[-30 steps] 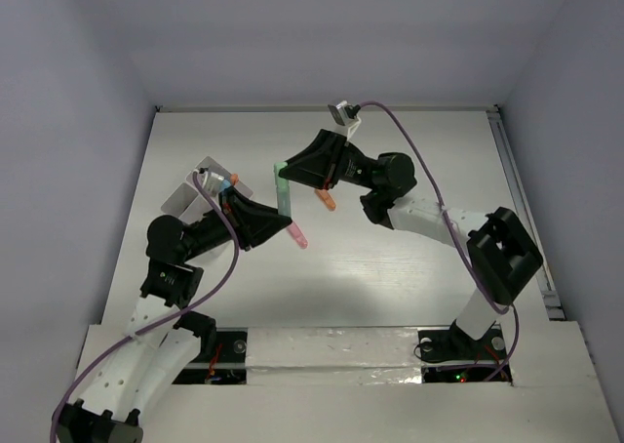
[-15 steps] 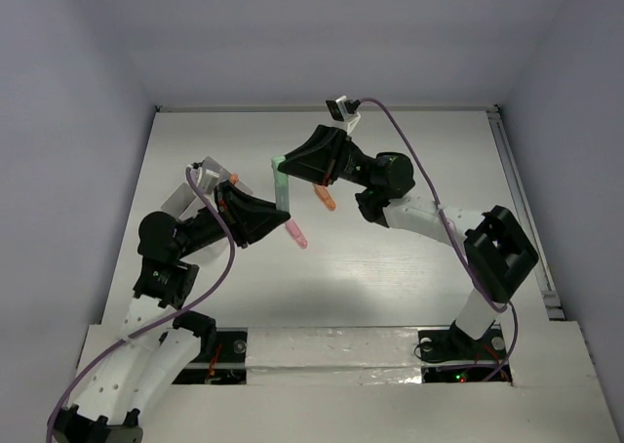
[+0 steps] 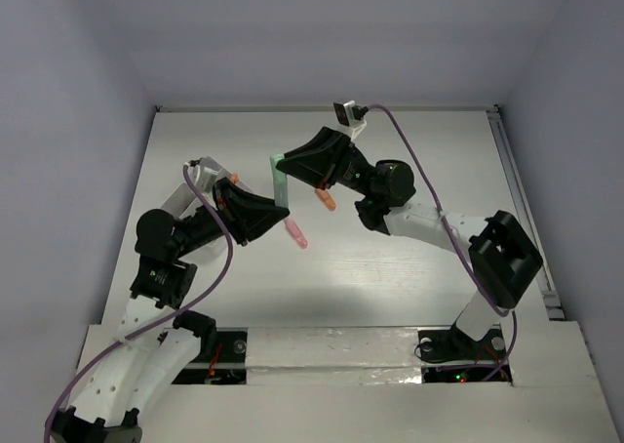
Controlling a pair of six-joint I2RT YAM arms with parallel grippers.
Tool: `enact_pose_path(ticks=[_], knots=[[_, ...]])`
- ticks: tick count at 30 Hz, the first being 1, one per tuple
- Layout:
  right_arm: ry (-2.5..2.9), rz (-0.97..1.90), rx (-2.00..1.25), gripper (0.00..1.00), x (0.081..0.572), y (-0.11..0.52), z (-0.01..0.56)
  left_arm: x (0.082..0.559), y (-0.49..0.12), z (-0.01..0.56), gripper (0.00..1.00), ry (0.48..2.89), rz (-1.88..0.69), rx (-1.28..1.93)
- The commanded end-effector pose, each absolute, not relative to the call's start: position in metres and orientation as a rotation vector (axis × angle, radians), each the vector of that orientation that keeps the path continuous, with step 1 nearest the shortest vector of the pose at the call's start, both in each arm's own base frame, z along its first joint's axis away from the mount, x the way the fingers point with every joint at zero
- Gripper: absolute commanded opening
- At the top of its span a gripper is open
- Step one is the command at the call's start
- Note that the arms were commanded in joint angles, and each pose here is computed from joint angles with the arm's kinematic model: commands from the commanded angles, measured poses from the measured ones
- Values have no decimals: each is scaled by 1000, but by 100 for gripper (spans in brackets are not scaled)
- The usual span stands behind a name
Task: Sort the stationery into containers
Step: Close the pen cap on the pen.
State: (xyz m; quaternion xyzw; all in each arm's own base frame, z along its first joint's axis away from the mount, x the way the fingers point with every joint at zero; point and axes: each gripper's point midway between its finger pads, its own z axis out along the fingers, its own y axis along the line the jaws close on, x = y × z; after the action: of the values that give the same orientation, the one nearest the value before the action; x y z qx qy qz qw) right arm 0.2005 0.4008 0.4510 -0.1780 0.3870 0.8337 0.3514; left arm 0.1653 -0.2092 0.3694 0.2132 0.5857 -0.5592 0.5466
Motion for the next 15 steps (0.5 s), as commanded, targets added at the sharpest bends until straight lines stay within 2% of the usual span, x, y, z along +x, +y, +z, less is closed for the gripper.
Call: enact_pose_path(ticks=[1,15], knots=[[977,2163,-718,0,149,407,421,154,-177,483,0,919,-1155,433],[1236,2022,-690,0,154,427,377,149,-171,505,0,863,-1108,431]])
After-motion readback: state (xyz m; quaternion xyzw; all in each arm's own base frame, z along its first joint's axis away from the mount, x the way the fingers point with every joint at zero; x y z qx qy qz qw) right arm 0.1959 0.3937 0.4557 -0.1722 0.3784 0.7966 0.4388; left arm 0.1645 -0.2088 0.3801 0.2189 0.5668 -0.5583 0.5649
